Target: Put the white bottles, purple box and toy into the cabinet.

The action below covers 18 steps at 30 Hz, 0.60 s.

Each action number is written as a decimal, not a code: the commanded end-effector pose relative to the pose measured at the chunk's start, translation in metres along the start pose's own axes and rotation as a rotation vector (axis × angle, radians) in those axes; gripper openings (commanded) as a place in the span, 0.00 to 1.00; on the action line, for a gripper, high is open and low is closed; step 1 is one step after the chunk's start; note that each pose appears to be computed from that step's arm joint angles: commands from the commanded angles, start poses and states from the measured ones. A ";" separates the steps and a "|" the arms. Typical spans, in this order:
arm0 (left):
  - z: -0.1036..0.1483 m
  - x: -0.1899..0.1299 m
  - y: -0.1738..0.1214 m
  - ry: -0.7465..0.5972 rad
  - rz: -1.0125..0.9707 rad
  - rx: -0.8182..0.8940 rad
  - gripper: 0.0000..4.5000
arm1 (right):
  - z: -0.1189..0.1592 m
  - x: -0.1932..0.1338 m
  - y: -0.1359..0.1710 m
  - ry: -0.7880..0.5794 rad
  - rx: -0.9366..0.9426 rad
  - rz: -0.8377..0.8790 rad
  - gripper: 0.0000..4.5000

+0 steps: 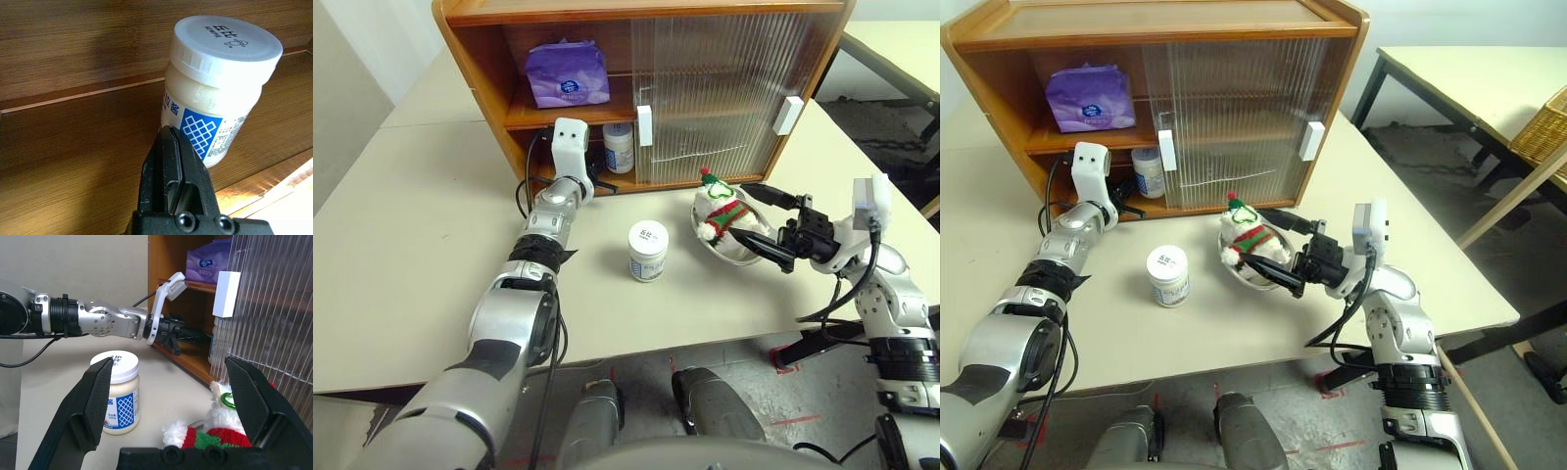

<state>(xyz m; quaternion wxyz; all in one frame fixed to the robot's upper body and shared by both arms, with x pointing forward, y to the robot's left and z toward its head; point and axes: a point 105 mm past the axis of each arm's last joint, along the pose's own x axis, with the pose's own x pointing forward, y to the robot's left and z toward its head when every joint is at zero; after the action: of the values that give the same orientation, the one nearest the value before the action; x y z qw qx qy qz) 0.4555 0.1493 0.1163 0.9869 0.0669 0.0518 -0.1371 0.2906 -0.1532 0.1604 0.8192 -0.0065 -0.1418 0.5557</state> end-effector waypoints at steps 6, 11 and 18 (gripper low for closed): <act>-0.013 -0.043 0.005 -0.077 -0.166 -0.089 0.14 | -0.001 0.003 0.003 0.013 0.012 0.026 1.00; -0.031 -0.102 0.005 -0.074 -0.340 -0.110 0.54 | -0.002 0.007 0.004 0.016 0.050 0.059 1.00; -0.044 -0.163 -0.010 -0.026 -0.551 -0.099 1.00 | -0.004 0.009 0.003 0.019 0.053 0.065 1.00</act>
<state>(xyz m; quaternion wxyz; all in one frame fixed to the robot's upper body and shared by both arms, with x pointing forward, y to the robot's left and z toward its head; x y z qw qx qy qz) 0.3000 0.1935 0.0860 0.9242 -0.0082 0.0679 -0.3756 0.2915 -0.1434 0.1603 0.8038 0.0045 -0.1239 0.5818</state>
